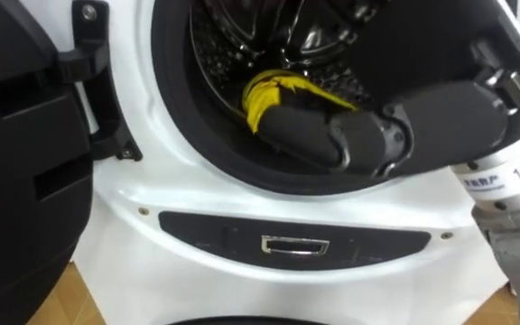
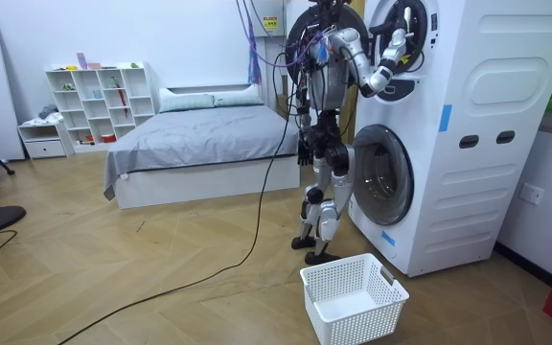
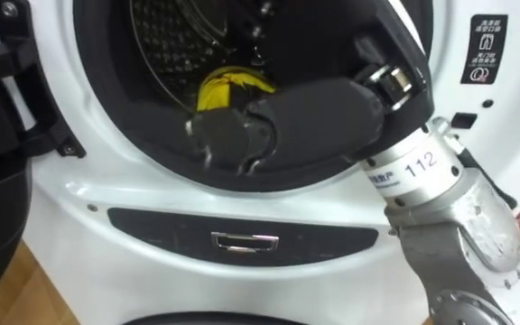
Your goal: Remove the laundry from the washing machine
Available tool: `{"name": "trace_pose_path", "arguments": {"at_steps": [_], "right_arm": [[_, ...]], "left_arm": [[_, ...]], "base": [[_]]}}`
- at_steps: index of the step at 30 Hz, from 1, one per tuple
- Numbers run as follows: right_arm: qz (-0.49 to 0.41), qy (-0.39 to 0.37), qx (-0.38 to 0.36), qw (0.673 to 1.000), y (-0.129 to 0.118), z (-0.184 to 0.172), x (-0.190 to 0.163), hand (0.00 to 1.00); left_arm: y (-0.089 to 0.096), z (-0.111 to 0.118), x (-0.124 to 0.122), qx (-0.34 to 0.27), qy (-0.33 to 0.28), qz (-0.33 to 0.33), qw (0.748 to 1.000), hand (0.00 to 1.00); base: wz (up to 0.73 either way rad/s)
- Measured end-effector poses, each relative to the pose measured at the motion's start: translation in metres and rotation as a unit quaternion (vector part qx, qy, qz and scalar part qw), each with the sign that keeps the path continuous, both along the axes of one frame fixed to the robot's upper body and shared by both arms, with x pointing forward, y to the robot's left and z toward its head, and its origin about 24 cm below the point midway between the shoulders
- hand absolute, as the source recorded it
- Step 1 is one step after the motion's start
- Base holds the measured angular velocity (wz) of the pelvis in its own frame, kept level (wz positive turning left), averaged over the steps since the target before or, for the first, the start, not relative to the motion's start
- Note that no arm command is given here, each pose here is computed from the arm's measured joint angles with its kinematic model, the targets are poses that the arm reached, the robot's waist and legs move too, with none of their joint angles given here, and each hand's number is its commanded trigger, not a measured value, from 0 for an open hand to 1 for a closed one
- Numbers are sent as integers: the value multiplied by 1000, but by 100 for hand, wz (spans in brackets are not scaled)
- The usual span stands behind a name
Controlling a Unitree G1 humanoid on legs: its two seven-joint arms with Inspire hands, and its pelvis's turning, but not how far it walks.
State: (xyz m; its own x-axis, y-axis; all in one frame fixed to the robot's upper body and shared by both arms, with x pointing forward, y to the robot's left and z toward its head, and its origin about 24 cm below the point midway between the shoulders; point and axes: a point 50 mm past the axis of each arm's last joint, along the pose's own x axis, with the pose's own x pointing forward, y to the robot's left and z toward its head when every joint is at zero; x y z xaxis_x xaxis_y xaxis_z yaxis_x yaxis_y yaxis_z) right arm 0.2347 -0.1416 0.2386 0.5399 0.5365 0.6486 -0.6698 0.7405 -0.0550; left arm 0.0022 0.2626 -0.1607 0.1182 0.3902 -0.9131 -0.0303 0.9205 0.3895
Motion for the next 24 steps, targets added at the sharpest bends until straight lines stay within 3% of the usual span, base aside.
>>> {"name": "trace_pose_path", "arguments": {"at_steps": [9, 24], "right_arm": [[-55, 3, -7, 998, -15, 1, 7, 0], [-168, -67, -98, 979, -18, 2, 7, 0]], "left_arm": [[1, 1, -12, 9, 12, 5, 1000, 0], [3, 1, 4, 11, -6, 5, 1000, 0]], "base": [[2], [1]]}}
